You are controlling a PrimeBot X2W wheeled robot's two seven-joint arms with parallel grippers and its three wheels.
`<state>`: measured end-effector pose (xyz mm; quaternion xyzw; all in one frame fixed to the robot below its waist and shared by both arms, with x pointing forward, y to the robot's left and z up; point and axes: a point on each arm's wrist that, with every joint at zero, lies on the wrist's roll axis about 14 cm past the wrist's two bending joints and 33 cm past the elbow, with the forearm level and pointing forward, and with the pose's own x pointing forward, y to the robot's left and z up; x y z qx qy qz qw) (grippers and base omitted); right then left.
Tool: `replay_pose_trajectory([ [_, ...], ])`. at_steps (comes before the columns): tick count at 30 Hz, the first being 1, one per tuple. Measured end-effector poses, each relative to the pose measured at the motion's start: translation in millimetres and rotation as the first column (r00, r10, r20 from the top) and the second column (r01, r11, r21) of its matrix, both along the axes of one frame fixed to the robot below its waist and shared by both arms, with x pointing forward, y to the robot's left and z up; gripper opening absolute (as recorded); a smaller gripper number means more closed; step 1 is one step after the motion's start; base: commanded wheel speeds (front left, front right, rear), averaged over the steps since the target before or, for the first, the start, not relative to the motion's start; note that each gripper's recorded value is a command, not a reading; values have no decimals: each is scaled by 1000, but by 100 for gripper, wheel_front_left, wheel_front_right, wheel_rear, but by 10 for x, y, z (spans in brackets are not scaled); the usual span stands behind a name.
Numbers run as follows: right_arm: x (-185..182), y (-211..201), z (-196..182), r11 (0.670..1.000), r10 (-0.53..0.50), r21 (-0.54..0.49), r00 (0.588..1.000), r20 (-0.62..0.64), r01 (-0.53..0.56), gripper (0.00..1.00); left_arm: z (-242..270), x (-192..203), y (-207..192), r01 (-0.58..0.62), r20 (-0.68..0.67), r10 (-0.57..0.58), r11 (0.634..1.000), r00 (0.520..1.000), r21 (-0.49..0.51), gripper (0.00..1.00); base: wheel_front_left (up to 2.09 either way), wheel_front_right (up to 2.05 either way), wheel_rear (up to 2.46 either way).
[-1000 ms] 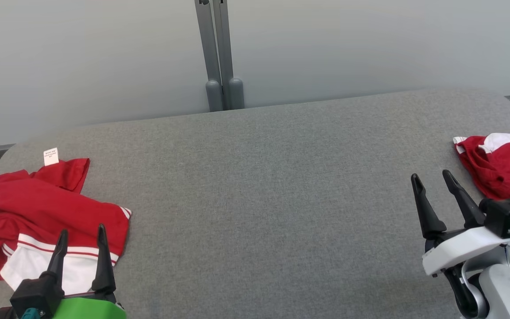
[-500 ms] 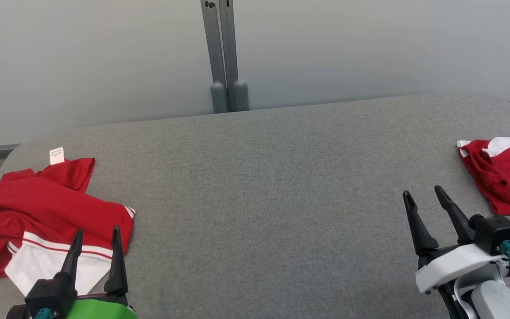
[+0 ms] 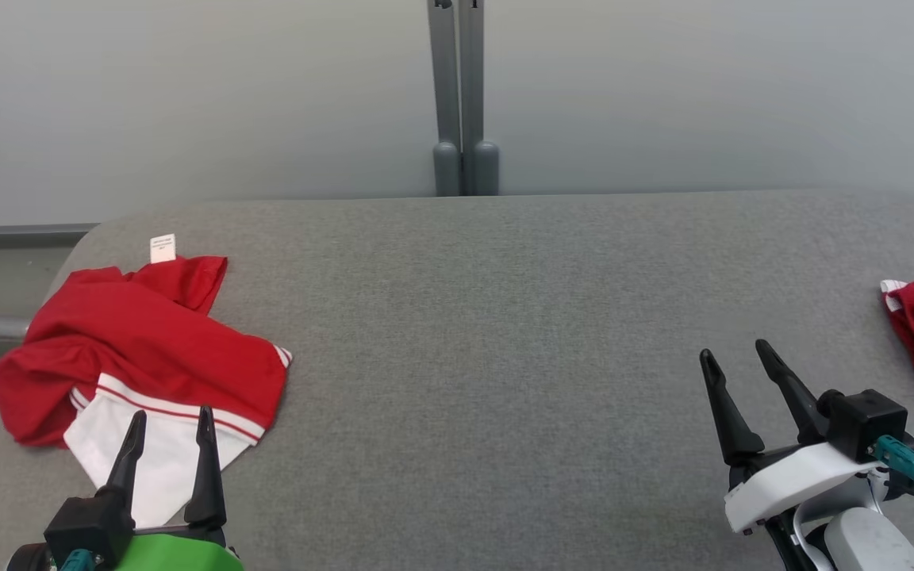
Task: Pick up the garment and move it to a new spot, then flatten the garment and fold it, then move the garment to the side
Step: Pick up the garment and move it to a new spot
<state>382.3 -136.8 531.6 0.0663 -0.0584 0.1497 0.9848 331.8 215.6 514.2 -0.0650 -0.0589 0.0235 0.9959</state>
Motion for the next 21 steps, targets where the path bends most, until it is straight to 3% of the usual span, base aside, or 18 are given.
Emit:
replay_pose_trajectory([
  [7,80,498,-33,992,127,21,992,-16,-127,100,-38,-271,351,-114,-8,114,993,993,0,100,0,0,0],
  [21,116,1377,16,934,356,28,934,-9,-356,100,-82,-868,940,-335,-15,334,942,942,-9,100,0,0,0],
])
